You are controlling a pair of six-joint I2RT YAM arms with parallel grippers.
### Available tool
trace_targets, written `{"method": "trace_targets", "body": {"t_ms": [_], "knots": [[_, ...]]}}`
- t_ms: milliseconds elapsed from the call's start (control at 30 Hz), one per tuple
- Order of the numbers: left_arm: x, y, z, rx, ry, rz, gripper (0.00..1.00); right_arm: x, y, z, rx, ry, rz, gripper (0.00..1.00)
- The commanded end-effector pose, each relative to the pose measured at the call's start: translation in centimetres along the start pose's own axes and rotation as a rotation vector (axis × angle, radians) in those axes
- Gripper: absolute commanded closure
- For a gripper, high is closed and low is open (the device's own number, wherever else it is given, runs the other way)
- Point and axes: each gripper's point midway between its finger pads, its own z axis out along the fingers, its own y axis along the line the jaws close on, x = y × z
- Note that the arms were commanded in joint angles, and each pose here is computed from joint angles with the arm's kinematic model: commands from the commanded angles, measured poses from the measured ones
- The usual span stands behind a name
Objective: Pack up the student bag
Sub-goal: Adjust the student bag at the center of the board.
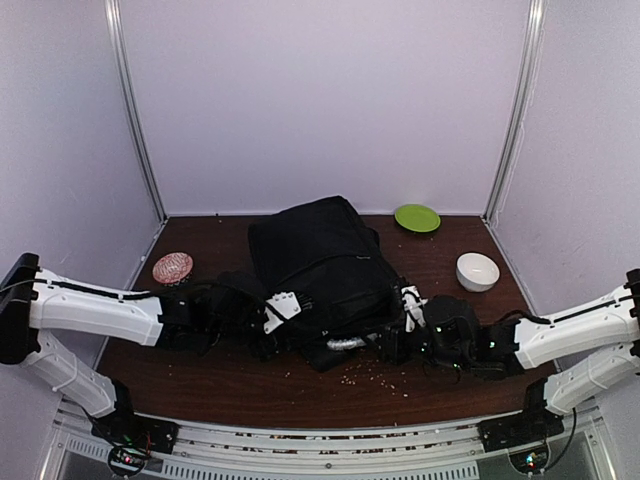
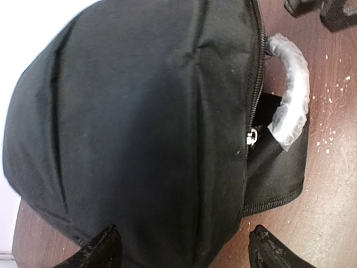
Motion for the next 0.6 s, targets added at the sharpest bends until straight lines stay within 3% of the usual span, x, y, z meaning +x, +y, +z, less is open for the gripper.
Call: {"method": "trace_targets", "body": {"t_ms": [0, 67, 400, 567], "knots": [[-2.5, 0.1, 1.6, -0.007, -0.054, 0.079, 0.22, -1.1, 0.4, -0.5, -0.006, -0.045, -0.012, 0.51], [-2.4, 0.1, 2.4, -0.013, -0.03, 0.096, 0.3, -1.1, 0.4, -0.5, -0.008, -0.044, -0.014, 0.51], [-5.1, -0.1, 1.5, 0.046, -0.107, 0.069, 0.98, -0.9, 0.1, 0.1, 0.017, -0.044, -0.07, 0.51], [-6.5, -0.3, 0.8, 0.092, -0.12, 0.043, 1.0, -2.2, 0.3, 0.3, 0.025, -0.104, -0.053, 0.52]]}}
